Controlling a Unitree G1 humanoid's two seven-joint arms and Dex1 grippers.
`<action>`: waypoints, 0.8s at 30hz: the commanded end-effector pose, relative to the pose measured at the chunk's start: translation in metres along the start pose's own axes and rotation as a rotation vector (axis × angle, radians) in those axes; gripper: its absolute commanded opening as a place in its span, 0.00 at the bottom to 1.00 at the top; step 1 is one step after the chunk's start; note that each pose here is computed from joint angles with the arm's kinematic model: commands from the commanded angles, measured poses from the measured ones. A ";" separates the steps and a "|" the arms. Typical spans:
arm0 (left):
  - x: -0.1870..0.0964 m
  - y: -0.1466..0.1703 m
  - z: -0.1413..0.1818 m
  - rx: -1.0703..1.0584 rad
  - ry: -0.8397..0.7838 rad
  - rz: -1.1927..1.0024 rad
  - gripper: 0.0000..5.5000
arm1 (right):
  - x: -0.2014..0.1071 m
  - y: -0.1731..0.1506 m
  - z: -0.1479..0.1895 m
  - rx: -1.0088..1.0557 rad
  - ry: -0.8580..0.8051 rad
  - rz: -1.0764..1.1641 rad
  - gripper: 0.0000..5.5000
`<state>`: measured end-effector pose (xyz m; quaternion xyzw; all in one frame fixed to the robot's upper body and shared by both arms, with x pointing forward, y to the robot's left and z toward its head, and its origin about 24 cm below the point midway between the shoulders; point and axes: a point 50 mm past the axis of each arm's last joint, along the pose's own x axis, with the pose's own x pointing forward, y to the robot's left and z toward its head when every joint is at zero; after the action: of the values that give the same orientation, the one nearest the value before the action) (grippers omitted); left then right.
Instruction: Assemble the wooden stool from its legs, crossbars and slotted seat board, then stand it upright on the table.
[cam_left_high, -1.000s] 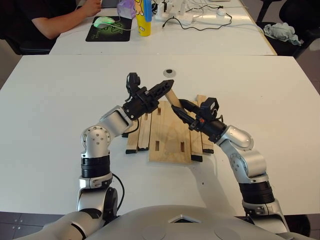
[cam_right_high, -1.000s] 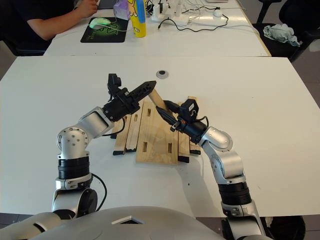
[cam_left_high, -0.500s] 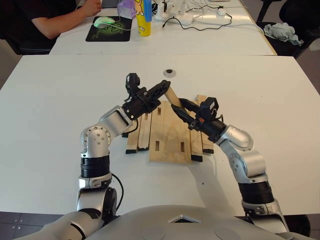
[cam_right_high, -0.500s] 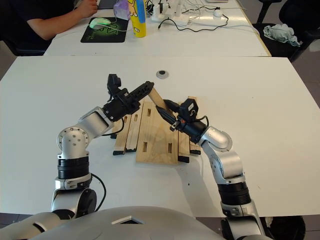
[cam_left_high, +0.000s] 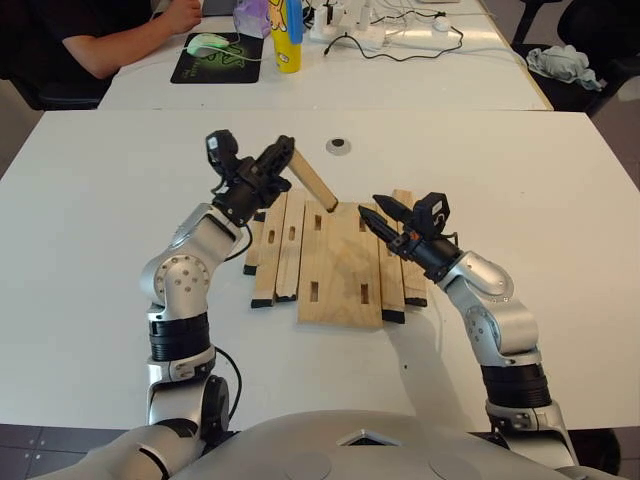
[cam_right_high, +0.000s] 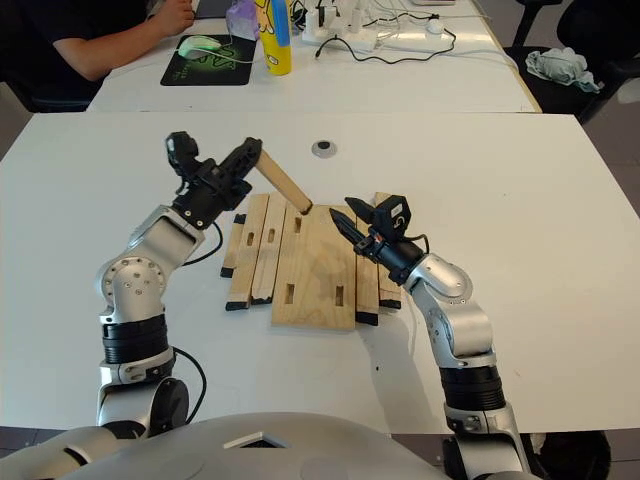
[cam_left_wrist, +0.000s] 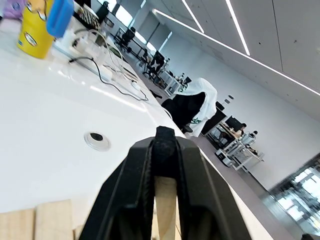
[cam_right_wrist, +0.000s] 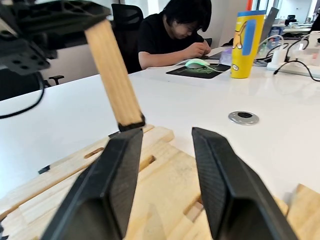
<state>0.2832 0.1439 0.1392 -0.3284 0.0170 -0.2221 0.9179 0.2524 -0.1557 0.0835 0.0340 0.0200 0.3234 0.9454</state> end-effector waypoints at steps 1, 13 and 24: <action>-0.025 0.011 0.006 -0.002 -0.074 0.132 0.08 | -0.007 -0.010 -0.004 0.015 0.004 -0.095 0.33; -0.035 0.019 -0.023 -0.068 -0.056 0.250 0.08 | -0.003 -0.004 -0.009 0.036 0.014 -0.088 0.33; -0.040 0.031 -0.033 -0.085 -0.057 0.309 0.08 | 0.000 -0.005 -0.010 0.026 0.035 -0.060 0.33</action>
<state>0.2556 0.1628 0.0966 -0.3604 0.0377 -0.0723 0.9292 0.2532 -0.1597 0.0721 0.0468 0.0408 0.2911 0.9547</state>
